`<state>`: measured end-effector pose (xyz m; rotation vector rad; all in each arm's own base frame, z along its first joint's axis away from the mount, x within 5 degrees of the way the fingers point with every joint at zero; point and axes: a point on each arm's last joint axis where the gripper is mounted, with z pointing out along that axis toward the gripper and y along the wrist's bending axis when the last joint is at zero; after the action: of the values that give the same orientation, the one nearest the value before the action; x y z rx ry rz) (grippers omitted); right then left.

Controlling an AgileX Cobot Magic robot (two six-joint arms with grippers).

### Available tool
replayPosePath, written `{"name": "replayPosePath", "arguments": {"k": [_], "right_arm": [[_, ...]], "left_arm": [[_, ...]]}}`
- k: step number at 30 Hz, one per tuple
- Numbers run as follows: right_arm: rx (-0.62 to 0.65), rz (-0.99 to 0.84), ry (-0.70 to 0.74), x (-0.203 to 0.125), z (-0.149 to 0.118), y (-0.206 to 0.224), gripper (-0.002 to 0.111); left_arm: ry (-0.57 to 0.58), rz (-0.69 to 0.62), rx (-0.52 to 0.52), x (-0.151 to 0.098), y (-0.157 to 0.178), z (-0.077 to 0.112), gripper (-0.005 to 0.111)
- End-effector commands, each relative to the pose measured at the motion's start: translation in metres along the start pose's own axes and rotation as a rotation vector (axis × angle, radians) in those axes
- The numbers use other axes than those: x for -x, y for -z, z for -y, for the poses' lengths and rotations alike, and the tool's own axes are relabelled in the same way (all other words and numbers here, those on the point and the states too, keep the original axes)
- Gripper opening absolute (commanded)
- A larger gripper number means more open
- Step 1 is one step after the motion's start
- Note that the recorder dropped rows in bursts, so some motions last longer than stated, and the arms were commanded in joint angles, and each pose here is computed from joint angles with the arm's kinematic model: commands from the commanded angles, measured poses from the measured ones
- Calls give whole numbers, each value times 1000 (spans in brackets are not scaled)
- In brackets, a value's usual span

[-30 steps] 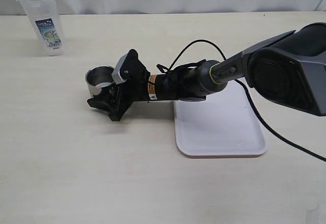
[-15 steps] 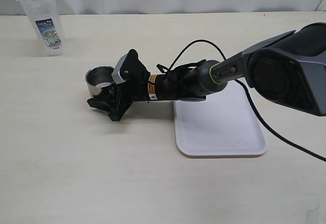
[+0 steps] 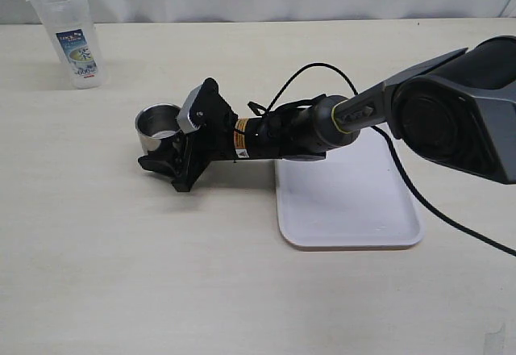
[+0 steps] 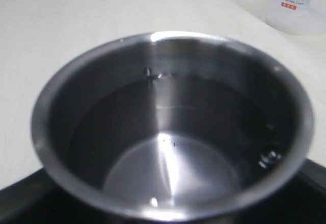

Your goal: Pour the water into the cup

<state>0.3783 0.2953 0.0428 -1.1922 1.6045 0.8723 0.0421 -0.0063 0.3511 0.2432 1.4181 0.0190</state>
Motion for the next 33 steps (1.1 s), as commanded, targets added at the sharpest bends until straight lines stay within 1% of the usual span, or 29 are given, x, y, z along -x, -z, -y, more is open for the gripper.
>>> {"name": "replayPosePath", "arguments": {"k": [1,6,12,24,33], "right_arm": [[-6,-19,-5,-3,1,0,4],[-6,-19,-5,-3,1,0,4],[-6,-19,-5,-3,1,0,4],[-6,-19,-5,-3,1,0,4],[-6,-19,-5,-3,1,0,4]], "left_arm": [[3,80,7,-16,5,4,93],[7,40,63,-33,5,4,93],[15,-4,118,-45,2,3,93],[18,-89,110,-80,-2,8,93],[14,-58,115,-98,9,12,93]]}}
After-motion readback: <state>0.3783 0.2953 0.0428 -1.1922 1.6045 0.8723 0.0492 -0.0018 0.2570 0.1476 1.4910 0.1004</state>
